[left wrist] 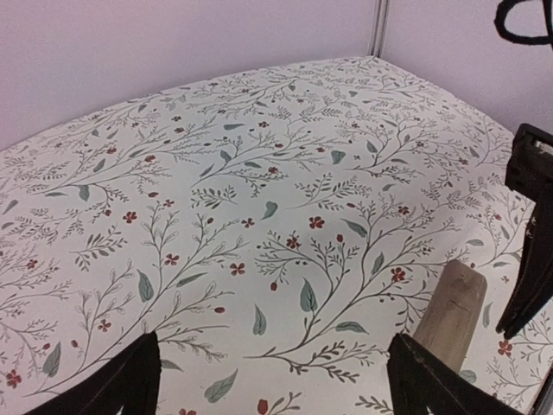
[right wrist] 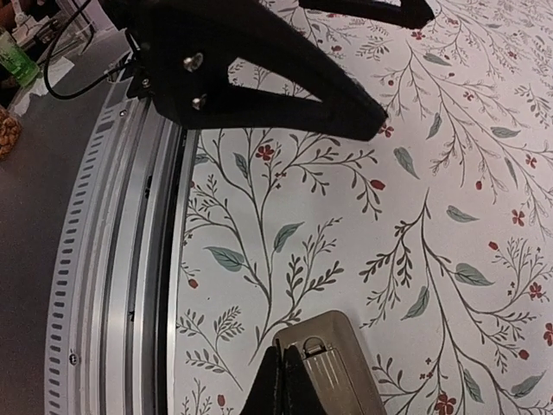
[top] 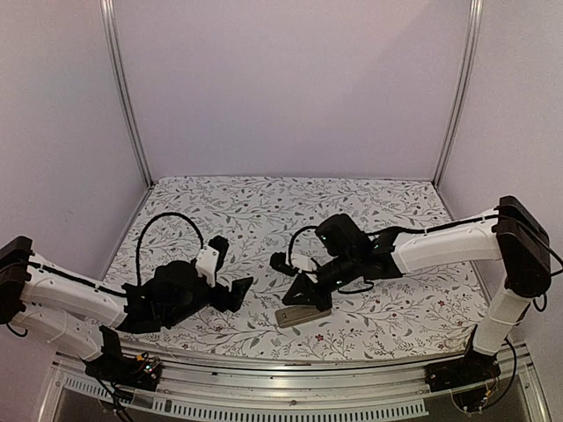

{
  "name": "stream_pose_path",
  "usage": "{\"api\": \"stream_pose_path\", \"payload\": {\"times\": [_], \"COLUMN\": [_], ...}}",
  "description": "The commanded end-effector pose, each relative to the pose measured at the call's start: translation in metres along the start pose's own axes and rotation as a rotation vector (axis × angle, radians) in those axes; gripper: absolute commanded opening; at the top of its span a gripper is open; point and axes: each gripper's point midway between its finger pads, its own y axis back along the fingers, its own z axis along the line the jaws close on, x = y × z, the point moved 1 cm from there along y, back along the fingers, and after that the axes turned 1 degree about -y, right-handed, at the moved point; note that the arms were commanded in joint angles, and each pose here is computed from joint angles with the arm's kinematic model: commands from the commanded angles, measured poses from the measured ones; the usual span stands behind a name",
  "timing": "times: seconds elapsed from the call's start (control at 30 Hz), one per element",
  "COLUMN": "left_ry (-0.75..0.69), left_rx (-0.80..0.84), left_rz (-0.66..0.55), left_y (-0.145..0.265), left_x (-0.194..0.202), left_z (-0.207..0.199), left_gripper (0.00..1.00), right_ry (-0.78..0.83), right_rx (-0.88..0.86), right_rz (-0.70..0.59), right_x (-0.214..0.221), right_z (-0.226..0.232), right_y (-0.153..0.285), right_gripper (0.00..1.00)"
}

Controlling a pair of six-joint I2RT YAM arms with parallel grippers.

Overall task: Load the batteries into the remote control
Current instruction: Press the battery cover onto the remote control.

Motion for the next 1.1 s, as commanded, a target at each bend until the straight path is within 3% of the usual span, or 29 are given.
{"api": "stream_pose_path", "payload": {"times": [0.0,0.17,0.4,0.8,0.87,1.07], "left_ry": [0.002,-0.027,-0.045,-0.072,-0.077,-0.080], "left_rx": [-0.075,-0.062,-0.056,-0.071,-0.069,-0.069], "left_rz": [0.056,0.061,0.065,0.065,0.062,0.060], "left_y": [0.002,0.000,-0.001,-0.001,-0.001,0.000], "left_x": [0.018,0.018,0.019,0.019,0.018,0.016], "left_z": [0.014,0.010,0.008,0.011,0.010,0.010], "left_gripper": [0.91,0.91,0.91,0.91,0.91,0.91], "right_ry": [-0.158,-0.191,-0.178,-0.272,-0.252,-0.104], "right_rx": [0.042,0.066,0.066,0.115,0.121,0.112], "right_rz": [0.103,0.182,0.170,0.357,0.344,0.169], "right_x": [0.037,0.056,0.051,0.137,0.125,0.018], "right_z": [-0.014,-0.024,-0.027,-0.029,-0.032,-0.037], "right_y": [-0.015,-0.027,-0.029,-0.039,-0.037,-0.013], "right_gripper": [0.00,0.00,0.00,0.00,0.00,0.00]}}
